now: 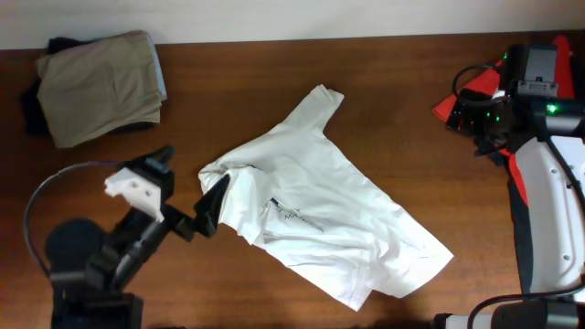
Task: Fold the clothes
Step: 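Grasp the left edge of the white T-shirt with the left gripper, then grasp the right side of the T-shirt with the right gripper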
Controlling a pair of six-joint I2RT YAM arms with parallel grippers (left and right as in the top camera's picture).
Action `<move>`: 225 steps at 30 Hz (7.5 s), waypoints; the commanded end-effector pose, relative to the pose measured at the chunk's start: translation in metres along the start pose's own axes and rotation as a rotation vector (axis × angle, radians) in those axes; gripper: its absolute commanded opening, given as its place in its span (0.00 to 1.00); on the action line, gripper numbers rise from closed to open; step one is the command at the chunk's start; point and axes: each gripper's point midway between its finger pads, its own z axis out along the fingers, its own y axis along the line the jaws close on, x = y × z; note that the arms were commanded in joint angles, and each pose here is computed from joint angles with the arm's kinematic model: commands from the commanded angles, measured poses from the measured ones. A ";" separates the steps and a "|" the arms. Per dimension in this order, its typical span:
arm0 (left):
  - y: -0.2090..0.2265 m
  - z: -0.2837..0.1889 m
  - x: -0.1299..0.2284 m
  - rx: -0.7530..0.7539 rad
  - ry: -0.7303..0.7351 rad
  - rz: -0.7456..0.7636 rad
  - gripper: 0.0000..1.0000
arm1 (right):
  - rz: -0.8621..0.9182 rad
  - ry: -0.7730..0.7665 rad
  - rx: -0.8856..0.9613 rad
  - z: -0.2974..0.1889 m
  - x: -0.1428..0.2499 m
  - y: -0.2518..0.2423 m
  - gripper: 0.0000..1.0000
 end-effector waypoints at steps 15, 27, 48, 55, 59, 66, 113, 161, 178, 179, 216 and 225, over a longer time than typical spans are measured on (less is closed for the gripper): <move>0.000 0.009 0.157 -0.472 0.632 -0.574 1.00 | 0.000 -0.008 0.014 0.000 -0.003 -0.004 0.99; -0.021 0.035 0.246 -0.588 0.960 -0.806 0.99 | 0.000 -0.007 0.014 0.000 -0.003 -0.004 0.98; -0.018 0.047 0.318 -0.766 1.112 -0.939 0.89 | 0.000 -0.007 0.014 0.000 -0.003 -0.004 0.99; -0.011 0.046 0.319 -0.749 1.116 -0.927 0.89 | 0.000 -0.007 0.014 0.000 -0.003 -0.004 0.99; -0.016 0.041 0.324 -0.727 1.152 -0.957 0.89 | 0.000 -0.007 0.014 0.000 -0.003 -0.004 0.99; -0.013 0.039 0.331 -0.727 1.145 -0.984 0.89 | 0.000 -0.007 0.014 0.000 -0.003 -0.004 0.99; 0.016 0.034 0.326 -0.693 1.107 -1.032 0.31 | 0.000 -0.007 0.014 0.000 -0.003 -0.004 0.99; 0.093 -0.051 0.139 -1.016 0.599 -0.501 0.02 | -0.105 0.256 -0.552 -0.016 0.059 0.105 0.99; 0.106 -0.039 0.175 -1.035 0.741 -0.602 0.01 | -0.584 0.801 -0.428 0.005 0.297 0.115 0.99; 0.107 -0.039 0.176 -1.036 0.742 -0.601 0.01 | -0.566 0.813 -0.395 0.008 0.301 0.110 0.99; 0.106 -0.037 0.175 -1.029 0.738 -0.606 0.01 | -0.494 0.775 -0.426 0.057 0.345 0.104 0.75; 0.106 -0.037 0.175 -1.028 0.736 -0.606 0.01 | -0.470 0.767 -0.424 0.058 0.344 0.106 0.49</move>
